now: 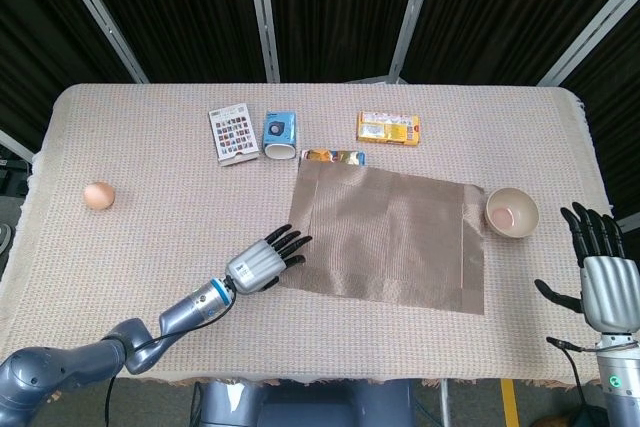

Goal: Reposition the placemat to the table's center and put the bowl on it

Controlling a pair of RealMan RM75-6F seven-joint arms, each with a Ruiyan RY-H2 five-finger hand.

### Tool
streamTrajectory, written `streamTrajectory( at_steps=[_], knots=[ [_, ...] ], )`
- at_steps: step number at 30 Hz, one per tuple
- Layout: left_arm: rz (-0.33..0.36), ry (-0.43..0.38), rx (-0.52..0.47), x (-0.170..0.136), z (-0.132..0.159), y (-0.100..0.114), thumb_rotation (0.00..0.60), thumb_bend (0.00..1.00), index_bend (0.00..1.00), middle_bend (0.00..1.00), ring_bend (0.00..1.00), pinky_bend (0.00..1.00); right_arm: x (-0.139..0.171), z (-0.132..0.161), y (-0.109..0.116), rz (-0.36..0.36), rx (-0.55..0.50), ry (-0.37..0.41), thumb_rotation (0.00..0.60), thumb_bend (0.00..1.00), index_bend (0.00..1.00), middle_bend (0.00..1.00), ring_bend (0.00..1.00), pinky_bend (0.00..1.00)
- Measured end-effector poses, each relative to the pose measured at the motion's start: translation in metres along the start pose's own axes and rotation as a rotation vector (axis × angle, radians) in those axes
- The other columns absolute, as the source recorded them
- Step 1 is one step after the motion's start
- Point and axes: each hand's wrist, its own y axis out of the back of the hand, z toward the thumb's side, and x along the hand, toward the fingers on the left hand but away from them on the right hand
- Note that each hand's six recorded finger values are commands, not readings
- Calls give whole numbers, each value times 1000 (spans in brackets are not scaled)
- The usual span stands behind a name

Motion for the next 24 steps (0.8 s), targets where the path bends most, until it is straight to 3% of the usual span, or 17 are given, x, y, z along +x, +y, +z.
streamTrajectory(
  at_steps=[20, 24],
  knots=[
    [3, 2, -40, 8, 7, 0, 600, 529, 376, 0, 0, 0, 0, 2, 6, -18, -13, 12, 600, 0, 0, 0, 0, 0],
    [5, 1, -47, 10, 8, 0, 600, 533, 458, 0, 0, 0, 0, 2, 7, -20, -11, 13, 600, 0, 0, 0, 0, 0]
  ],
)
